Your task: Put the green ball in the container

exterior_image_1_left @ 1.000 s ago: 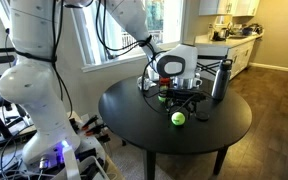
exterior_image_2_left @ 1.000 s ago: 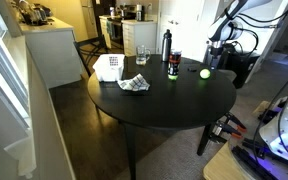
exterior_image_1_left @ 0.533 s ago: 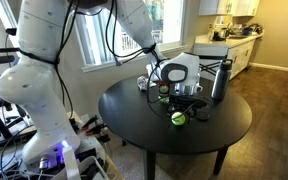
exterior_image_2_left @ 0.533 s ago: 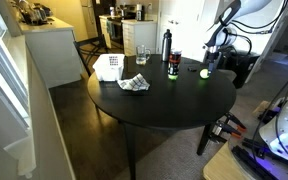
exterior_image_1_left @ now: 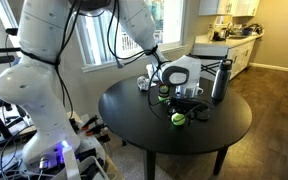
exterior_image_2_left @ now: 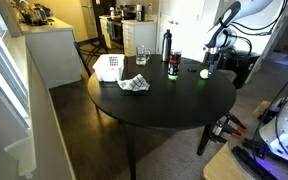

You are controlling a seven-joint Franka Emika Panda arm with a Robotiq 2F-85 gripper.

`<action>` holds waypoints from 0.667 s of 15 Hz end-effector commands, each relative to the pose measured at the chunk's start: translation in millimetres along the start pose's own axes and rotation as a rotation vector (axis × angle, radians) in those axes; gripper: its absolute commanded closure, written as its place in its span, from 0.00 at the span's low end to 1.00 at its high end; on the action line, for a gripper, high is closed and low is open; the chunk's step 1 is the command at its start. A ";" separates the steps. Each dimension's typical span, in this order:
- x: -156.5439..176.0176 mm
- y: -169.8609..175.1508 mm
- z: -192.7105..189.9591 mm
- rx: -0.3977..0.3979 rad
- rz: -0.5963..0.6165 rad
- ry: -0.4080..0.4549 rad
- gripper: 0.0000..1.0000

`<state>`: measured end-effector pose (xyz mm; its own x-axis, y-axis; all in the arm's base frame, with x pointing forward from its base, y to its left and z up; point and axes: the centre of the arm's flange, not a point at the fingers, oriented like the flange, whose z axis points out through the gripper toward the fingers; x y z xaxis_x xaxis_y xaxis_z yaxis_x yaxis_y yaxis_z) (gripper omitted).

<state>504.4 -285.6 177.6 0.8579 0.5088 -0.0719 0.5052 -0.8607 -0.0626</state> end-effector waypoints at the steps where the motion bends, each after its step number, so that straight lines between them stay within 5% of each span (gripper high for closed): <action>1: 2.7 -0.8 1.3 -0.009 -0.050 0.030 0.00; 6: 14.1 -7.7 1.0 -0.016 -0.076 0.038 0.00; 7: 15.3 -7.2 2.4 -0.015 -0.079 0.039 0.25; 10: 15.6 -6.8 2.2 -0.012 -0.079 0.043 0.40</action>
<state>515.2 -267.6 177.3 0.8328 0.5514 -0.0496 0.5481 -0.8338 -0.0657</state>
